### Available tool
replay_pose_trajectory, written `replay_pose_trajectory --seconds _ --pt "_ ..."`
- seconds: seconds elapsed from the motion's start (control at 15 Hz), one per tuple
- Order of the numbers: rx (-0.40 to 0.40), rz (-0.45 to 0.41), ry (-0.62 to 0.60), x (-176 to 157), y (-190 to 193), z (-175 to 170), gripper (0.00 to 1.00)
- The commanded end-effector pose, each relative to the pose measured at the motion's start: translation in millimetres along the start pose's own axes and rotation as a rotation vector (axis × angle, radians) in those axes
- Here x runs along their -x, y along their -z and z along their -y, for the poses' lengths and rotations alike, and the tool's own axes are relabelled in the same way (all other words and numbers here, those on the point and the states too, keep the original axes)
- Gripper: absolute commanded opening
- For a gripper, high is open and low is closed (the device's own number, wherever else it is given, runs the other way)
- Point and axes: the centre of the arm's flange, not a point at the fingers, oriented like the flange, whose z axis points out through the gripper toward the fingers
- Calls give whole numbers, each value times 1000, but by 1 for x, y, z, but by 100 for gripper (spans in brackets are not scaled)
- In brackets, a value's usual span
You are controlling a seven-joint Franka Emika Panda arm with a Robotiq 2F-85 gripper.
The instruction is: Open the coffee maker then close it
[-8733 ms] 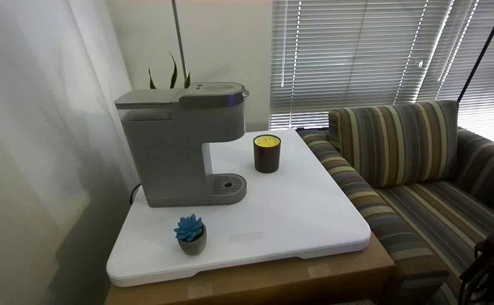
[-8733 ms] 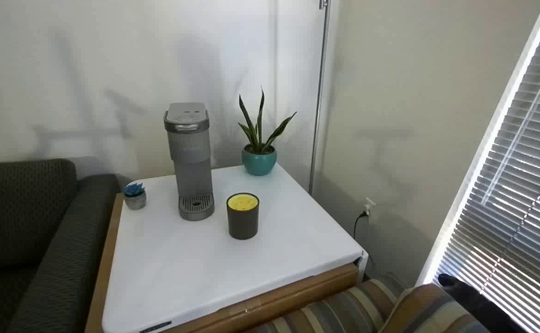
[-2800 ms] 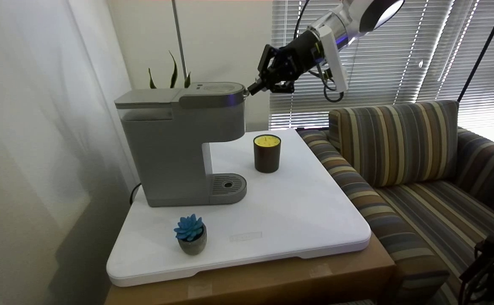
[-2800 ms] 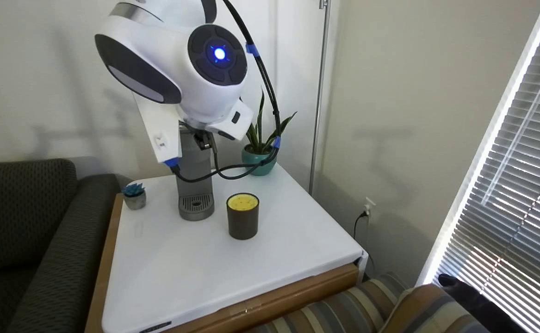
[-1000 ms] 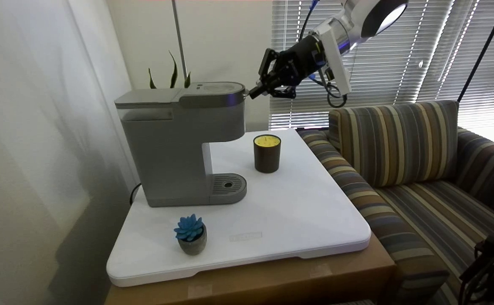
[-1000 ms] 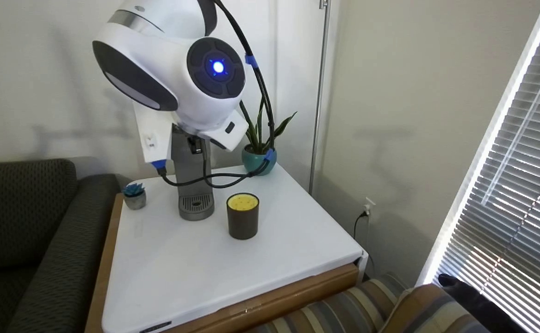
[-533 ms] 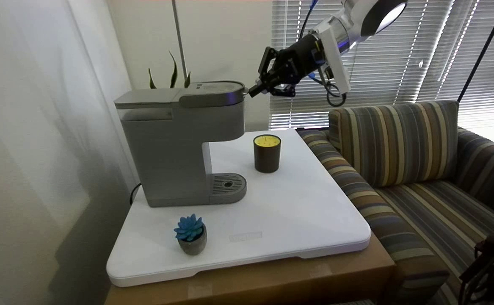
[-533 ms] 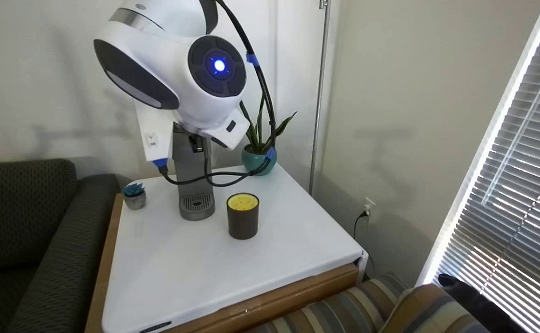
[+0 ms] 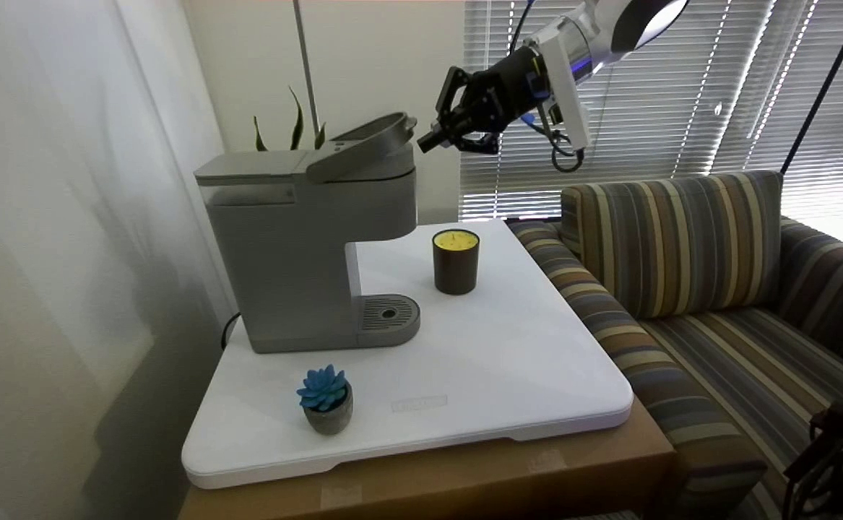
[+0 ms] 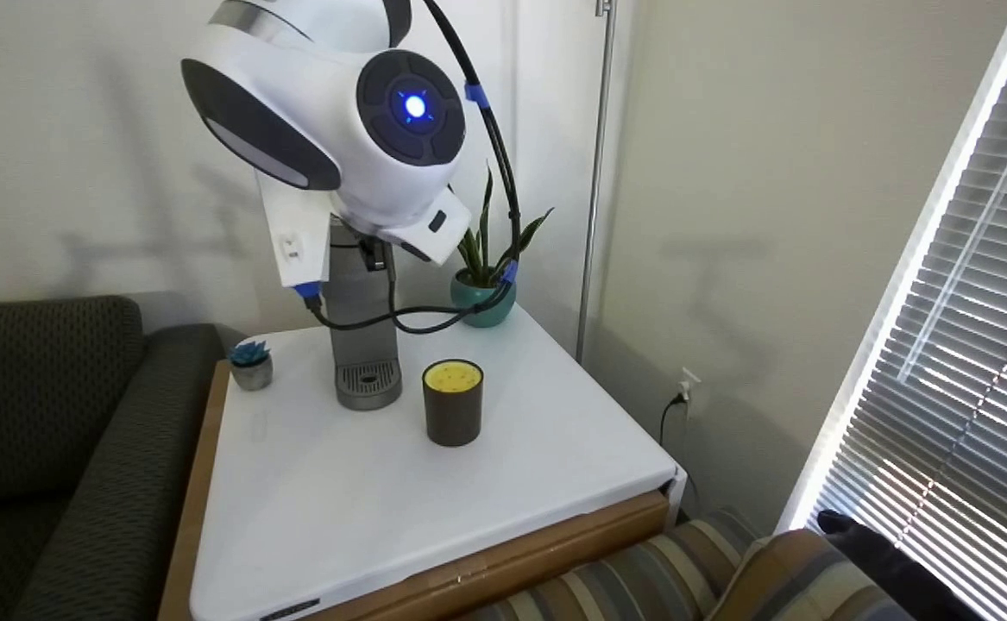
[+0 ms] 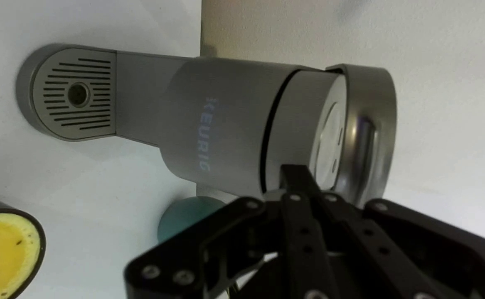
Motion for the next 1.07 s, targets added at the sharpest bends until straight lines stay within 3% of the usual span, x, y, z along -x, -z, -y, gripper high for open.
replay_pose_trajectory --seconds 0.0,1.0 --pt "-45 -6 -7 -8 1 4 0" --pt "-76 9 -1 -13 -2 14 0"
